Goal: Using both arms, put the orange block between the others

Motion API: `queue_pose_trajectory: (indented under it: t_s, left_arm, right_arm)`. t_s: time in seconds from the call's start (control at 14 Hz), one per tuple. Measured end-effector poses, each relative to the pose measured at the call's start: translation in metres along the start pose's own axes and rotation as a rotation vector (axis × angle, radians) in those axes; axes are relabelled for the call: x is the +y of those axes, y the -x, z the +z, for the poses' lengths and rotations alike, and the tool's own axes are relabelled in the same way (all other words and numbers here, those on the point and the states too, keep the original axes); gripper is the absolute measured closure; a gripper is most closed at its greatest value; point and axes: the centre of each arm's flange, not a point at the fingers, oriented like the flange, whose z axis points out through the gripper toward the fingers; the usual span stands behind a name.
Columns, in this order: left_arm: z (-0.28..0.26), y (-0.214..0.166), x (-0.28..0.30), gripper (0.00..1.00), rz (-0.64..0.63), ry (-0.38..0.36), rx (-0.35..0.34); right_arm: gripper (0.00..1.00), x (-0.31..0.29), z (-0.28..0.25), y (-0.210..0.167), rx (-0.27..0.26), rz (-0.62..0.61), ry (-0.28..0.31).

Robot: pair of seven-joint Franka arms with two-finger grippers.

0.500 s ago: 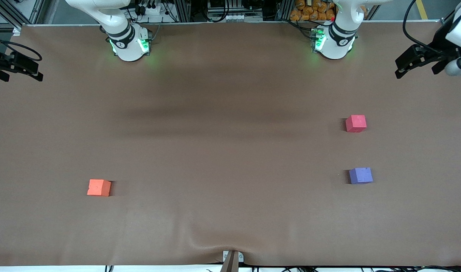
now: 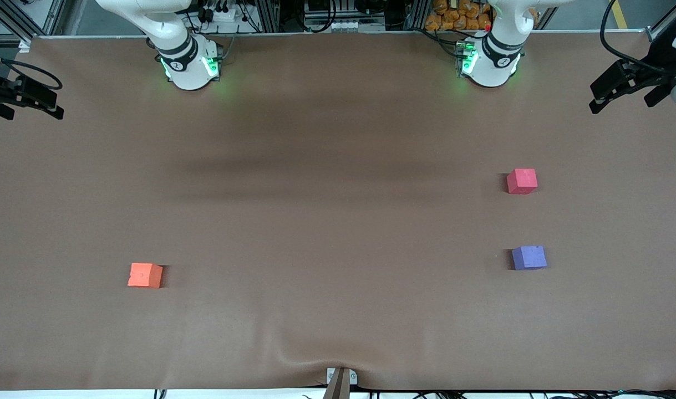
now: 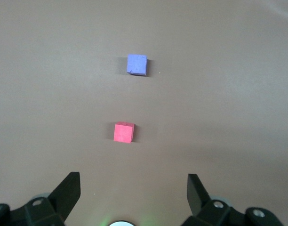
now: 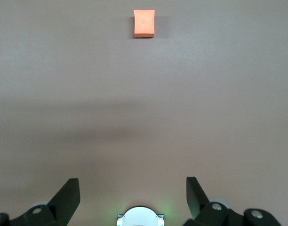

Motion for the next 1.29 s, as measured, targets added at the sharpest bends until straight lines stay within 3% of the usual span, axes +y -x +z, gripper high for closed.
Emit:
queue_pose_trajectory:
  t_s: [0.36,0.57,1.07,1.29]
  left_arm:
    - [0.0,0.0,0.0,0.0,0.029,0.0,-0.001]
    - [0.001,0.0,0.001,0.0,0.03,0.0,-0.001]
    - [0.005,-0.003,0.004,0.0,0.038,0.0,-0.01]
    - [0.005,-0.003,0.008,0.0,0.046,0.0,-0.01]
  right_arm:
    - [0.0,-0.001,0.005,-0.004,-0.001,-0.001,0.0]
    - [0.0,-0.003,0.03,-0.025,-0.006,-0.006,0.004]
    - [0.0,0.003,0.174,-0.138,-0.004,0.003,0.024]
    - [0.0,0.005,0.253,-0.182,0.036,0.005,0.03]
